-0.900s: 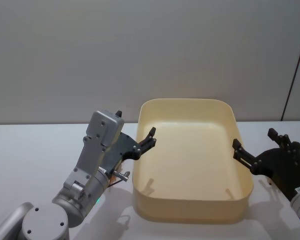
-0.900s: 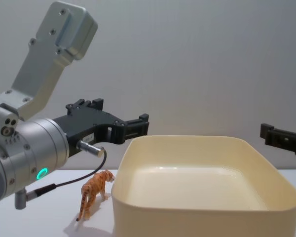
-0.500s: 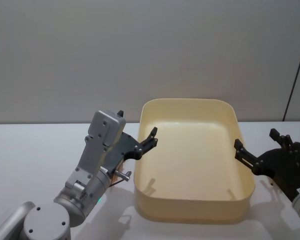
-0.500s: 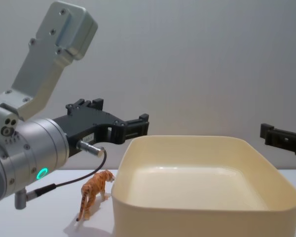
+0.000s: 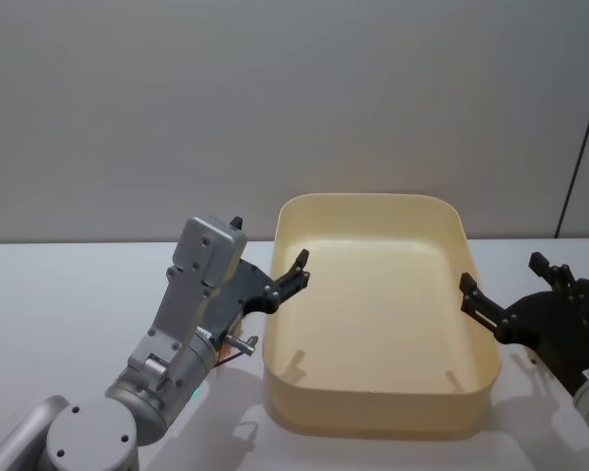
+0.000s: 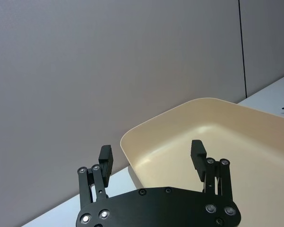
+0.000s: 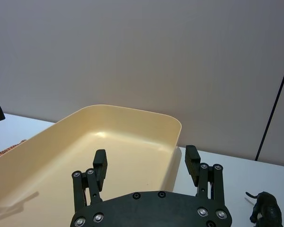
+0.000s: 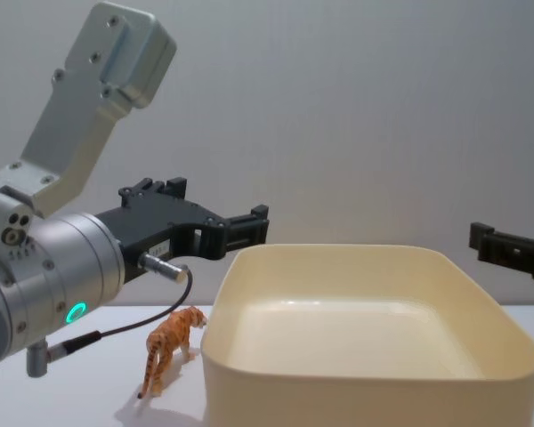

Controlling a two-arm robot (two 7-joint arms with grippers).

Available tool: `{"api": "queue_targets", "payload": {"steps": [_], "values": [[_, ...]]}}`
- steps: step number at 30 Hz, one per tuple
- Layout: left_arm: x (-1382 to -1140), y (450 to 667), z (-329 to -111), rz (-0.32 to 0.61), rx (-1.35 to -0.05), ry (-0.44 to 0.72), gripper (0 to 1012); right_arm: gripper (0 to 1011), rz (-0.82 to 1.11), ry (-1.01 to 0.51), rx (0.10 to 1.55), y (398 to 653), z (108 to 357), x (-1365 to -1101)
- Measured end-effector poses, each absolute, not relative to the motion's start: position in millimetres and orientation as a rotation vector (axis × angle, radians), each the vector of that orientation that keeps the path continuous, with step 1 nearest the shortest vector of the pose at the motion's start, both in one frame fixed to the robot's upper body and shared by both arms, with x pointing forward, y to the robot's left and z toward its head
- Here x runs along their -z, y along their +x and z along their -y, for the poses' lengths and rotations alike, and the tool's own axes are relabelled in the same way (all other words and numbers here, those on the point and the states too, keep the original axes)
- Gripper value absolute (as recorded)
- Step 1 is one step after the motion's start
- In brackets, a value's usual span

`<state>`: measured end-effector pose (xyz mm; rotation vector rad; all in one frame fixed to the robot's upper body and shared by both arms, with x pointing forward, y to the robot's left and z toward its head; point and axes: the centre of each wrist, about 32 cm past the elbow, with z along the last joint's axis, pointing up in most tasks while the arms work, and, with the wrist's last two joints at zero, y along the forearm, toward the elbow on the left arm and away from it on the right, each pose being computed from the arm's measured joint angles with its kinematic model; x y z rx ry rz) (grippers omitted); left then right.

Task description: Pick up the toy alternately with two hands and place it into the central storage box.

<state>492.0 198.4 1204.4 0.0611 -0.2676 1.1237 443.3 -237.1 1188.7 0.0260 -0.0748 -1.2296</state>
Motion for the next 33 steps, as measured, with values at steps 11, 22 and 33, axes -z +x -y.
{"api": "queue_targets", "payload": {"steps": [11,22,33], "values": [[-1204.4,492.0,-198.4,0.268,-1.124,0.061,1002,1001,0.075,0.026,1.230,443.3,237.1,-1188.7],[-1204.4,492.0,-198.4,0.268,-1.124,0.061,1002,1001,0.075,0.026,1.230,443.3,237.1,-1188.7],[-1204.4,492.0,-198.4,0.268,-1.124,0.061,1002,1001,0.074,0.026,1.229,443.2,236.5,-1188.6]]}}
